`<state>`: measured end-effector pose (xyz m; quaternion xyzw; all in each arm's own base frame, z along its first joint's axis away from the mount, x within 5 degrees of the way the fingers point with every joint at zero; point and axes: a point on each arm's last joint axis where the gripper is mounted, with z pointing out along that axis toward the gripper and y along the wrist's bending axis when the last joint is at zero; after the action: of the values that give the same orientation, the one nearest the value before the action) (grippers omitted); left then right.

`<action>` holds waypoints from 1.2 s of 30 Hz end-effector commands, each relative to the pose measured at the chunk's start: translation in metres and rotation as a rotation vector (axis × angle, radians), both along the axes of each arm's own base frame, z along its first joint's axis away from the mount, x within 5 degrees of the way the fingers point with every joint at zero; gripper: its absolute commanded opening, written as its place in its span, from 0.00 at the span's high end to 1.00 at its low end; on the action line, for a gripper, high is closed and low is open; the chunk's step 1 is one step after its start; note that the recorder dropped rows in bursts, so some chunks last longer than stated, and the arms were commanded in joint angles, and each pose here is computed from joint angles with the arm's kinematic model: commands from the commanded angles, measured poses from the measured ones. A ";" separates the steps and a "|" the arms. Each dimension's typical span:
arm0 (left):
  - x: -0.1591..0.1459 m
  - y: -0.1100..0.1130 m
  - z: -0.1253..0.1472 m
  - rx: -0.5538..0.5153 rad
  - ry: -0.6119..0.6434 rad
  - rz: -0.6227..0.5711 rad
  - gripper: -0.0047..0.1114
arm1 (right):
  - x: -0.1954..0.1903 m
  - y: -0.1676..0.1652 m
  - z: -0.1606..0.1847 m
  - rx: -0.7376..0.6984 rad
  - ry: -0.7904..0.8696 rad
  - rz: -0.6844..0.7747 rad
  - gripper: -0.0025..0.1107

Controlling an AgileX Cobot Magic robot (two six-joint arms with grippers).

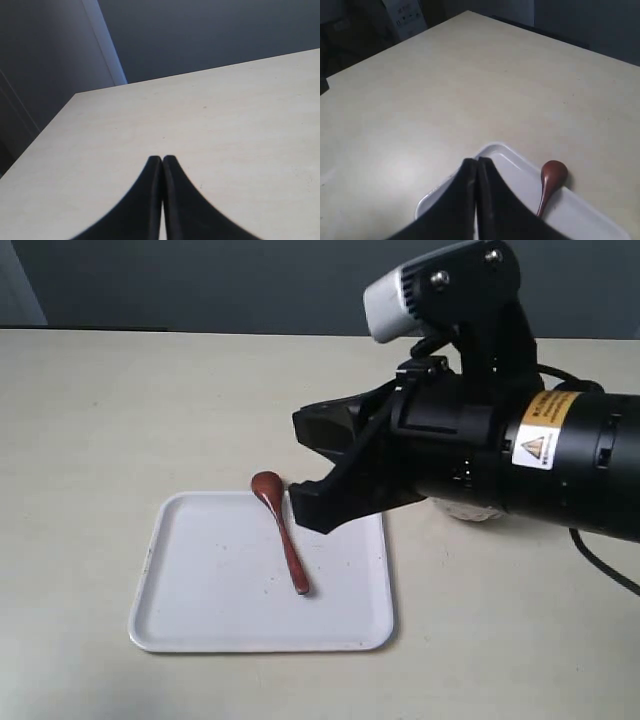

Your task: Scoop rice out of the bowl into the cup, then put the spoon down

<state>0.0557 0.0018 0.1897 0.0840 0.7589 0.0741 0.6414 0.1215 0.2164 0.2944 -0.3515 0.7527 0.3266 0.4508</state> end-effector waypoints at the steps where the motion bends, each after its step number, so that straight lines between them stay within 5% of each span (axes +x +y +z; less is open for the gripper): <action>1: 0.000 0.000 0.002 -0.010 -0.018 -0.004 0.96 | -0.001 -0.001 0.001 0.008 -0.007 0.001 0.98; 19: 0.000 0.000 0.002 -0.010 -0.018 -0.004 0.96 | 0.006 -0.003 0.007 0.043 -0.083 -0.019 0.98; 30: 0.000 0.000 0.002 -0.010 -0.018 -0.004 0.96 | 0.067 -0.062 0.007 0.071 0.014 -0.398 0.98; 36: 0.000 0.000 0.002 -0.010 -0.018 -0.004 0.96 | 0.065 -0.118 0.024 0.041 0.031 -0.565 0.98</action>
<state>0.0557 0.0018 0.1897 0.0840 0.7589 0.0741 0.6414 0.1923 0.1236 0.3092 -0.1377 0.8156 0.2322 0.5117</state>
